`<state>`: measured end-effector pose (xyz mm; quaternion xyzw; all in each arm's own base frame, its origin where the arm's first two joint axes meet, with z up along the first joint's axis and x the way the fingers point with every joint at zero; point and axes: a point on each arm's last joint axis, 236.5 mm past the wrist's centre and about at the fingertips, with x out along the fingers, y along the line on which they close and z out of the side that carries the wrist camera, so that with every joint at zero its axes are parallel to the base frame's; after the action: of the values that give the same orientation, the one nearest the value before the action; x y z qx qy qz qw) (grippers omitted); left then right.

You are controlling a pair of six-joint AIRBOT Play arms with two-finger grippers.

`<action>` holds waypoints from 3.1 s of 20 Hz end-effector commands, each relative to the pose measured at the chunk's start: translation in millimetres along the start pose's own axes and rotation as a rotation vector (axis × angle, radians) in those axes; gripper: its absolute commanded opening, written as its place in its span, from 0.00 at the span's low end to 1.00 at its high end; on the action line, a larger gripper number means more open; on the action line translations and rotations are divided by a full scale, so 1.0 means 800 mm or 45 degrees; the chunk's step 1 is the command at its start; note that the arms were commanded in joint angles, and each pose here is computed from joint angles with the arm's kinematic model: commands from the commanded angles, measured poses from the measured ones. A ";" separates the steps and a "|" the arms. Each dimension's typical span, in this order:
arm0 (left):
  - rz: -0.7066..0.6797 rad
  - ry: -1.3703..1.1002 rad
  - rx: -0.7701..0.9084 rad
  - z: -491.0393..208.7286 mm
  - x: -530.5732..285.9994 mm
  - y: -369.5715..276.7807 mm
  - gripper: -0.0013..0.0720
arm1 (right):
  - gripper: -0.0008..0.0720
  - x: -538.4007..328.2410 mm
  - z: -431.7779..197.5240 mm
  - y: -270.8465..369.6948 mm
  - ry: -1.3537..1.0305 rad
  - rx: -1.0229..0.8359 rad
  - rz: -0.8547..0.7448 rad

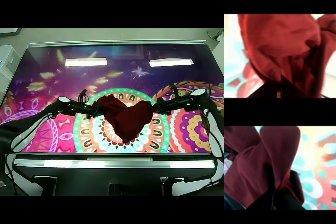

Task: Fold the clothes and pants, and hang the long-sleeved shirts on hangers.

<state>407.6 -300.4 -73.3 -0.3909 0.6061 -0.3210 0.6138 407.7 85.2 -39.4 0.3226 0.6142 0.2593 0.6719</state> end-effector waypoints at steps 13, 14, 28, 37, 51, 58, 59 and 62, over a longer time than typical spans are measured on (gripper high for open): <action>0.463 -1.032 0.827 0.103 -0.466 -0.334 0.04 | 0.05 -0.360 0.052 0.345 -1.255 -0.895 -0.247; 0.437 -1.113 0.905 0.079 -0.490 -0.374 0.04 | 0.05 -0.377 0.034 0.371 -1.289 -0.936 -0.236; 0.748 -1.412 0.767 -0.144 -0.617 -0.380 0.05 | 0.05 -0.402 -0.120 0.407 -1.162 -0.335 -0.109; 1.044 -0.553 0.190 0.165 -0.355 0.046 0.05 | 0.05 -0.041 0.048 0.104 -0.314 -0.023 -0.539; 0.995 -0.685 -0.013 0.257 -0.355 0.101 0.95 | 0.64 -0.054 0.183 0.020 -0.658 0.318 -0.295; 1.039 -0.565 -0.104 0.150 -0.438 0.031 0.95 | 0.64 -0.145 0.043 -0.045 -0.173 0.259 -0.156; 1.040 -0.560 -0.109 0.142 -0.438 0.029 0.95 | 0.64 -0.130 0.030 -0.047 -0.137 0.251 -0.089; 1.041 -0.530 -0.113 0.130 -0.433 0.026 0.95 | 0.64 -0.063 -0.012 -0.053 -0.033 0.325 0.030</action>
<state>507.9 23.0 69.4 -0.2040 0.5705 0.0601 0.7933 421.8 -9.2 -21.4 0.3863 0.6187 0.1224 0.6730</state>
